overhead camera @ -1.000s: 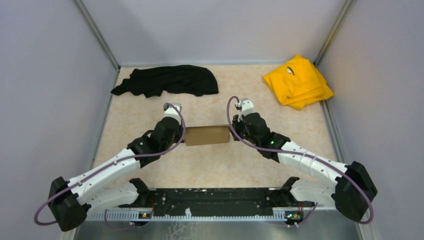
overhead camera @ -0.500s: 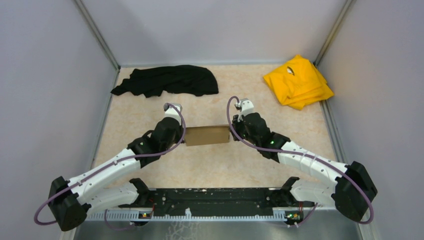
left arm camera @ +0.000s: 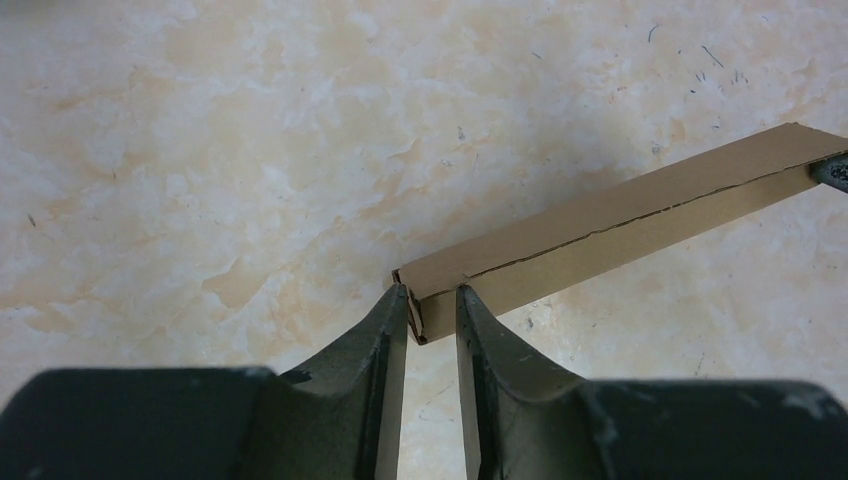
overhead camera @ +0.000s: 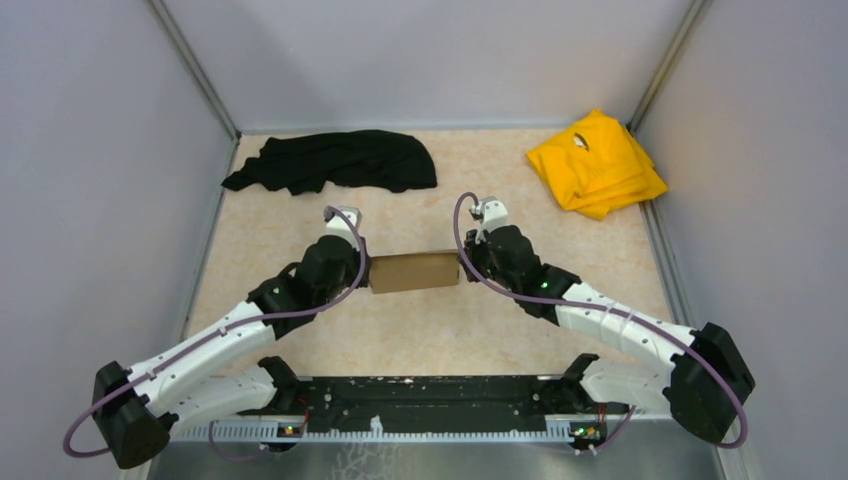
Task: Fold the paper box
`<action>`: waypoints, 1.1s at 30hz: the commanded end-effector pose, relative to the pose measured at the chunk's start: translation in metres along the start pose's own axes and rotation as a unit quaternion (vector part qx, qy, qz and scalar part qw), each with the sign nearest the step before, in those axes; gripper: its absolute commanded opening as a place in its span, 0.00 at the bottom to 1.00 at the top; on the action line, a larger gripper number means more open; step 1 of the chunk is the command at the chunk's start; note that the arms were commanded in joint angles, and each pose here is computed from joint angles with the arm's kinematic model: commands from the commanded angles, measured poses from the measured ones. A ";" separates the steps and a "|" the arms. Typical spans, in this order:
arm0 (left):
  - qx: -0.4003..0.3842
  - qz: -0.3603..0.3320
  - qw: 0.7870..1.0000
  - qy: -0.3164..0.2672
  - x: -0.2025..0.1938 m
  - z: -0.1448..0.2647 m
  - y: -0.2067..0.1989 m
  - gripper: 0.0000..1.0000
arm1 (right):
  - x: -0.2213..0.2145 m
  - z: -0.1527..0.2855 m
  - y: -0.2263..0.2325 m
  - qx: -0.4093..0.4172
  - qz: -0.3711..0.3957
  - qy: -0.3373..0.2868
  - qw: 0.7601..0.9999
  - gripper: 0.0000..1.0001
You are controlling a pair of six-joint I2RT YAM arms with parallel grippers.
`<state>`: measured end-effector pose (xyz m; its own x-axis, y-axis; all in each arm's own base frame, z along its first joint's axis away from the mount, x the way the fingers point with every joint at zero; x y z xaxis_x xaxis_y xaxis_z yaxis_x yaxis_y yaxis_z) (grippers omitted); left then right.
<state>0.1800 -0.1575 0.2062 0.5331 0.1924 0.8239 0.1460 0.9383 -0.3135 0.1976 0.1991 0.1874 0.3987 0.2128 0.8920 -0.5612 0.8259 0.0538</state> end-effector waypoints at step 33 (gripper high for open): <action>-0.058 0.032 0.998 -0.014 0.029 0.012 -0.026 0.24 | -0.017 0.005 0.002 0.007 0.001 0.032 0.999 0.00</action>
<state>0.1799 -0.1626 0.2361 0.5116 0.2454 0.8234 0.1740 0.9089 -0.3790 0.1974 0.1991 0.1873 0.3995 0.2131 0.8916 -0.5621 0.8253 0.0546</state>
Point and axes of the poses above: each gripper's point midway between its finger pads, its own z axis back along the fingers, its own y axis along the line the jaws close on, x = y × z, the point moved 8 cm from there along z, back along the fingers, and after that the axes turned 12 degrees about z, right-handed, at the moved point
